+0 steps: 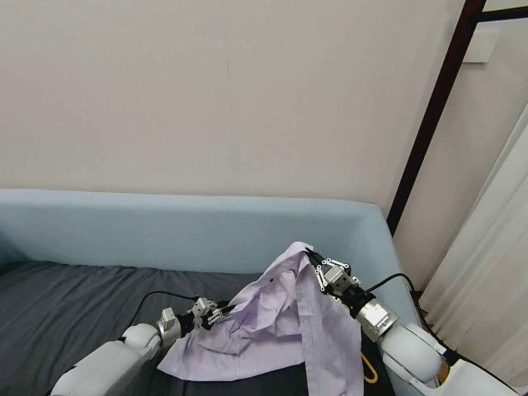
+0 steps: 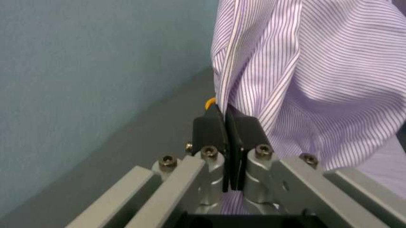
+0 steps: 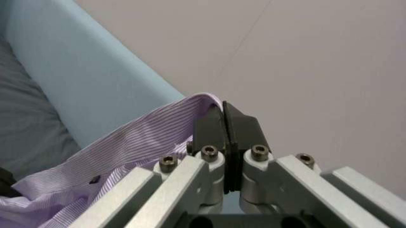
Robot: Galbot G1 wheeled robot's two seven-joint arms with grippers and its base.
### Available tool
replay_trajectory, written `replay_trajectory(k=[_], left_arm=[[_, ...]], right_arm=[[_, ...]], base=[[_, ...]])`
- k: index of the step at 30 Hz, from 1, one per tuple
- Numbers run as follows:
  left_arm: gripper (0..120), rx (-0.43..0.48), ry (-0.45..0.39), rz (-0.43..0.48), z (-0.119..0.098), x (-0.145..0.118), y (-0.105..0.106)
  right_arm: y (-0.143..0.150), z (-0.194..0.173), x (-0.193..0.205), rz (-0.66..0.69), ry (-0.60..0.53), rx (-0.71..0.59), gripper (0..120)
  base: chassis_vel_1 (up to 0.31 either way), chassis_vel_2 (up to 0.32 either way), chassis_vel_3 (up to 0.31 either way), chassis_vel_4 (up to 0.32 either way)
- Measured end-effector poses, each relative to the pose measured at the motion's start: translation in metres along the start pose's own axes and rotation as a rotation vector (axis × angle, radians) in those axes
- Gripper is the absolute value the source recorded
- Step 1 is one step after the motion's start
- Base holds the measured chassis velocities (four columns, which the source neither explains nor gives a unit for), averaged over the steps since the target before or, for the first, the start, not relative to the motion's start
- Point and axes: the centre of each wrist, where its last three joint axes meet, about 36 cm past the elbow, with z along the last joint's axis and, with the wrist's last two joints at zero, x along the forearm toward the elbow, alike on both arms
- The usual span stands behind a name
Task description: Pick up the clothes from the sofa and hang them on the clothes hanger.
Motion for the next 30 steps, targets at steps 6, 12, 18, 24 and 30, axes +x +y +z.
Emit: replay_trajectory(k=[6,12,18,24,30], left_arm=[[0,-0.011,-0.008,0.005,-0.003,-0.006,0.002],[0,-0.035,-0.034,-0.063,-0.016,0.008,0.006],[0,-0.046,-0.086,-0.213,-0.063,0.013,0.007],[0,-0.05,-0.105,-0.322,-0.097,0.01,0.004],[0,-0.034,-0.09,-0.47,-0.146,0.014,-0.005]], right_arm=[[-0.003,-0.001,0.003,0.011,0.005,0.0,0],[-0.003,0.006,0.004,0.044,0.043,-0.039,0],[-0.012,0.005,-0.006,0.11,0.096,-0.119,0],[-0.024,-0.003,-0.013,0.152,0.128,-0.18,0],[-0.04,-0.017,-0.025,0.191,0.155,-0.251,0]], base=[[0.0,0.0,0.0,0.0],[0.0,0.0,0.0,0.0],[0.0,0.0,0.0,0.0],[0.0,0.0,0.0,0.0],[0.0,0.0,0.0,0.0]])
